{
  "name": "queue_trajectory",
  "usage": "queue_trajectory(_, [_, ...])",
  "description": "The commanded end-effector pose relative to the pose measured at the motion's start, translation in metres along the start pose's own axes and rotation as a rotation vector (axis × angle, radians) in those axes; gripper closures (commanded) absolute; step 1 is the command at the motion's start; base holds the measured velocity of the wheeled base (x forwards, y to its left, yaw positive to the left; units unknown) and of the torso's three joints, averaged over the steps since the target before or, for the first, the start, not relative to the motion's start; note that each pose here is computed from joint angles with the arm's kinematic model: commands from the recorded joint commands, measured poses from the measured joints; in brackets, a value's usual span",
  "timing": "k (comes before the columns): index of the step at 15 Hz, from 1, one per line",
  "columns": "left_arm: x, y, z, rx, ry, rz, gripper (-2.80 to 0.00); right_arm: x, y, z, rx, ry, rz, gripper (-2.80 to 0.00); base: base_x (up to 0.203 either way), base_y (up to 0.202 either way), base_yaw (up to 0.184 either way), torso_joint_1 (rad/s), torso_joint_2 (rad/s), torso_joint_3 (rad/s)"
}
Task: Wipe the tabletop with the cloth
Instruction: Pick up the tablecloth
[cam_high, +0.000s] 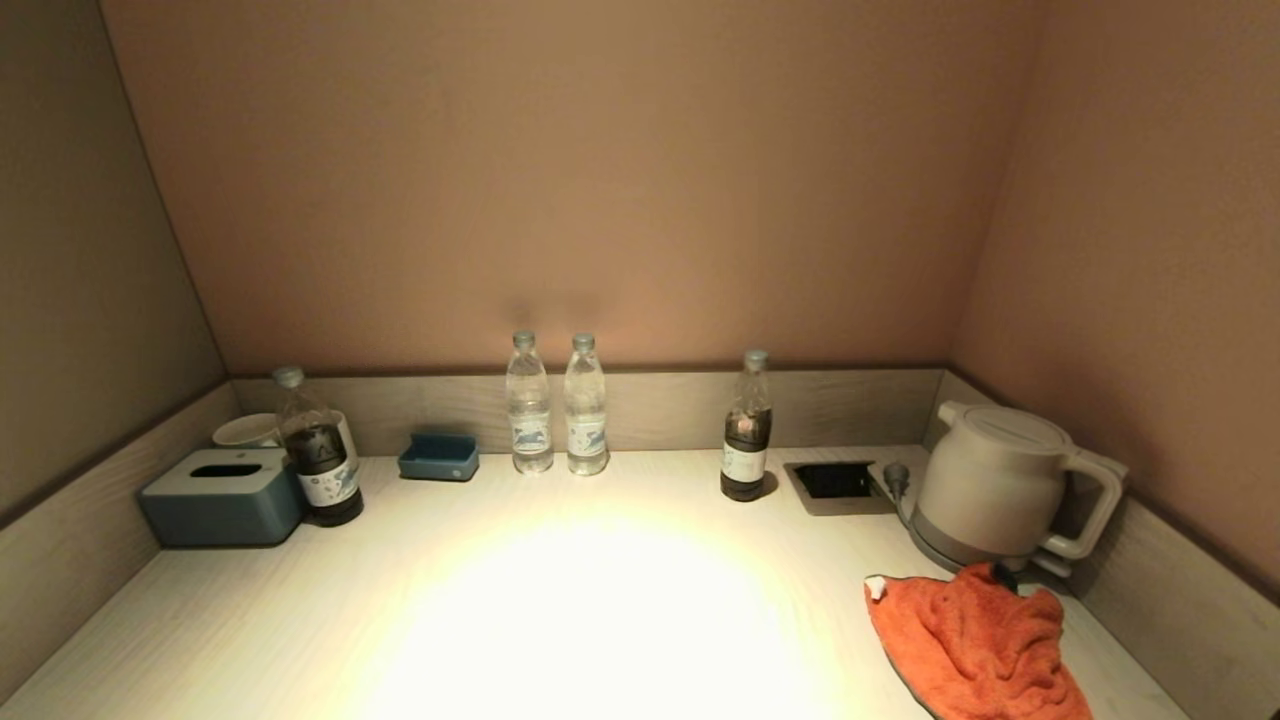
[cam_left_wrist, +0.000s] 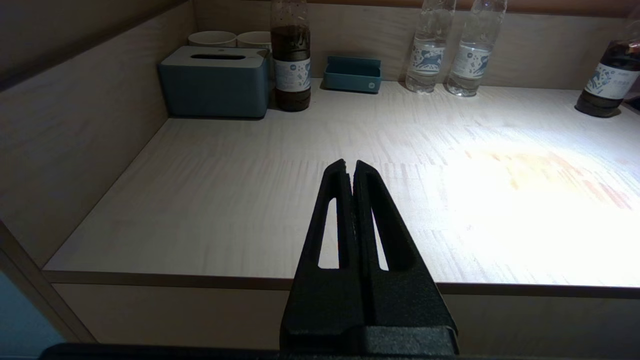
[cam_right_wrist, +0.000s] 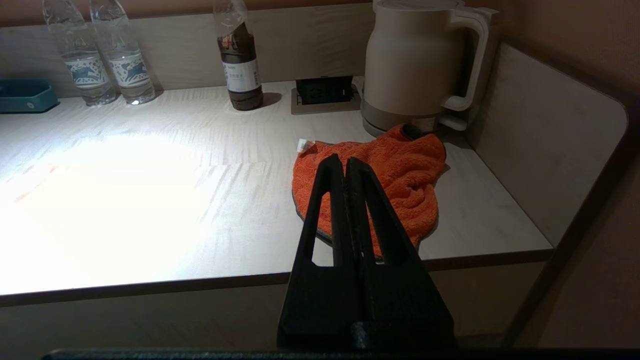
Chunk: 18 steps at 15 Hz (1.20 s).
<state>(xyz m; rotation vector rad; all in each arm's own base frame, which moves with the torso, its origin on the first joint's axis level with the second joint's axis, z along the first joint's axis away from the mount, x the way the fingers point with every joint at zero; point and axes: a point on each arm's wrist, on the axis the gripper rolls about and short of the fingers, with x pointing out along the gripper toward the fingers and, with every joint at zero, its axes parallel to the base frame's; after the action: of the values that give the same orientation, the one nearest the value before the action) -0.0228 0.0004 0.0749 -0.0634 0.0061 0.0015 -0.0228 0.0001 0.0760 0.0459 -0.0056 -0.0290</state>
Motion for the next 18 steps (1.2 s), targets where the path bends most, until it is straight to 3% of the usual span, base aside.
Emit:
queue_trajectory(1, [0.000,0.000,0.000,-0.001,0.000,0.000,0.00,0.000,0.000,0.000,0.000,0.000,0.000,0.00,0.000,0.000,0.000,0.000,0.00,0.000])
queue_trajectory(7, [0.000,0.000,0.000,-0.001,0.000,0.000,0.00,-0.002,0.000,0.006,-0.014,-0.010,0.003,0.00,0.000,0.000,0.000,0.000,0.00,0.000])
queue_trajectory(10, [0.000,0.000,0.000,-0.001,0.000,0.000,0.00,-0.003,0.003,0.045,-0.005,-0.006,0.029,0.00,0.000,0.000,0.000,0.000,0.00,0.000])
queue_trajectory(14, [0.000,0.000,0.000,-0.001,0.000,0.000,0.00,0.054,0.006,0.097,0.057,0.236,0.039,0.00,0.000,0.000,0.000,0.000,0.00,0.000])
queue_trajectory(18, [0.000,0.000,0.000,-0.001,0.000,0.000,0.00,0.131,0.008,0.110,0.137,0.423,0.007,0.00,0.000,0.000,0.000,0.000,0.00,0.000])
